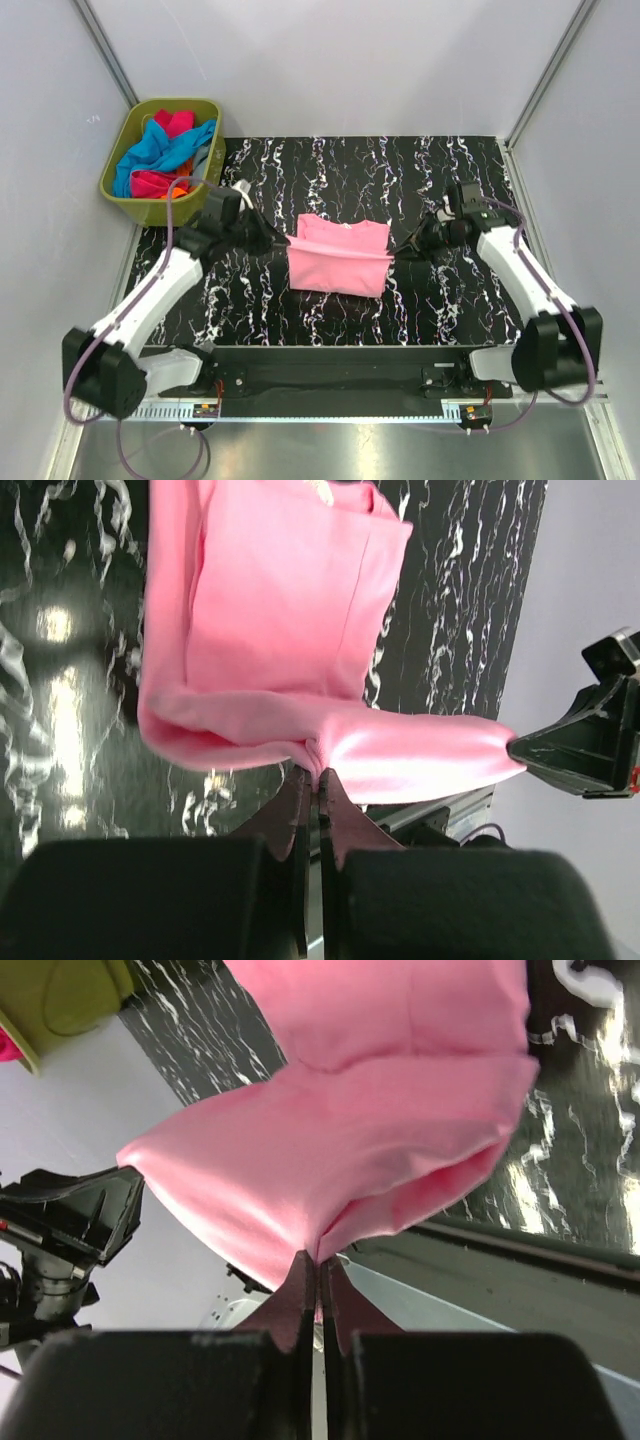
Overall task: Fold and stack the t-shirts
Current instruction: Fold the tshirt
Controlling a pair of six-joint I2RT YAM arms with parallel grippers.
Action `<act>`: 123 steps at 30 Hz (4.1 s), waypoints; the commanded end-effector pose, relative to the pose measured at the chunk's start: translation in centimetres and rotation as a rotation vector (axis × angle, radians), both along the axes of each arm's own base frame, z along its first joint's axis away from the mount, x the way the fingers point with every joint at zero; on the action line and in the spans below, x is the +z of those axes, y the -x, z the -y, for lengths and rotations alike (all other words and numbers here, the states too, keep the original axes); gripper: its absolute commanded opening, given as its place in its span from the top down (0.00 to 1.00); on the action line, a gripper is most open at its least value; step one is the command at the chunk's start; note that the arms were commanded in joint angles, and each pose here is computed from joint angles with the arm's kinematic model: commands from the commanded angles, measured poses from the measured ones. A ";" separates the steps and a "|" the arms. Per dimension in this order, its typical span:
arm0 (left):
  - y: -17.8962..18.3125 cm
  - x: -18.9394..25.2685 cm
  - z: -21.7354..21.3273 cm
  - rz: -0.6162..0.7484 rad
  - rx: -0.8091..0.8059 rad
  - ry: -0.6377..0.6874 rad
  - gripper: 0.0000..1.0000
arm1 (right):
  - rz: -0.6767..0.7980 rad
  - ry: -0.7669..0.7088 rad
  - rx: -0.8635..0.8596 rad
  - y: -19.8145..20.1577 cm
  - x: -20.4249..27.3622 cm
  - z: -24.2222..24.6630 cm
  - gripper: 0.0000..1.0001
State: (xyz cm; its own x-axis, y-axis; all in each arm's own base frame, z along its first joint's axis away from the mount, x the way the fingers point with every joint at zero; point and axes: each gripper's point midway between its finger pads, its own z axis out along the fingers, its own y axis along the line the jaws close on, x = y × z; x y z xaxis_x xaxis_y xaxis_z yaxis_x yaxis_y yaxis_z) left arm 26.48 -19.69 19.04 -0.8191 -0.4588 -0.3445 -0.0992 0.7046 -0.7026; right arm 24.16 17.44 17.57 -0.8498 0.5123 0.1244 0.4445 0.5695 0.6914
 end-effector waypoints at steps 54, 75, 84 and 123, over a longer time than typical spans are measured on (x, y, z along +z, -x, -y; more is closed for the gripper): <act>-20.5 -9.6 5.3 0.124 -0.505 -0.150 0.48 | 0.258 0.135 0.300 -20.3 -10.4 3.1 0.37; -22.2 -12.9 5.1 0.078 -0.458 -0.187 1.00 | 0.244 0.135 0.296 -22.8 -12.4 2.2 0.96; -22.7 -13.1 1.4 0.054 -0.345 -0.271 0.82 | 0.193 0.221 0.221 -24.0 -13.9 3.6 0.81; -15.0 -11.5 2.1 0.207 -0.358 0.120 0.61 | 0.271 -0.197 0.157 -20.0 -12.9 1.4 0.65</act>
State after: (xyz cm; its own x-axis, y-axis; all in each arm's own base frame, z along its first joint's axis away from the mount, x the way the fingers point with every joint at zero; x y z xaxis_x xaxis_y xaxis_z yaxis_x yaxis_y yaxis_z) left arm 42.52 -21.55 4.08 -0.8813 -0.2613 -0.3937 0.1847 0.5764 -0.7960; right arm 45.71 15.79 2.21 -0.9133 0.4071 0.0116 0.1765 0.3700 0.9121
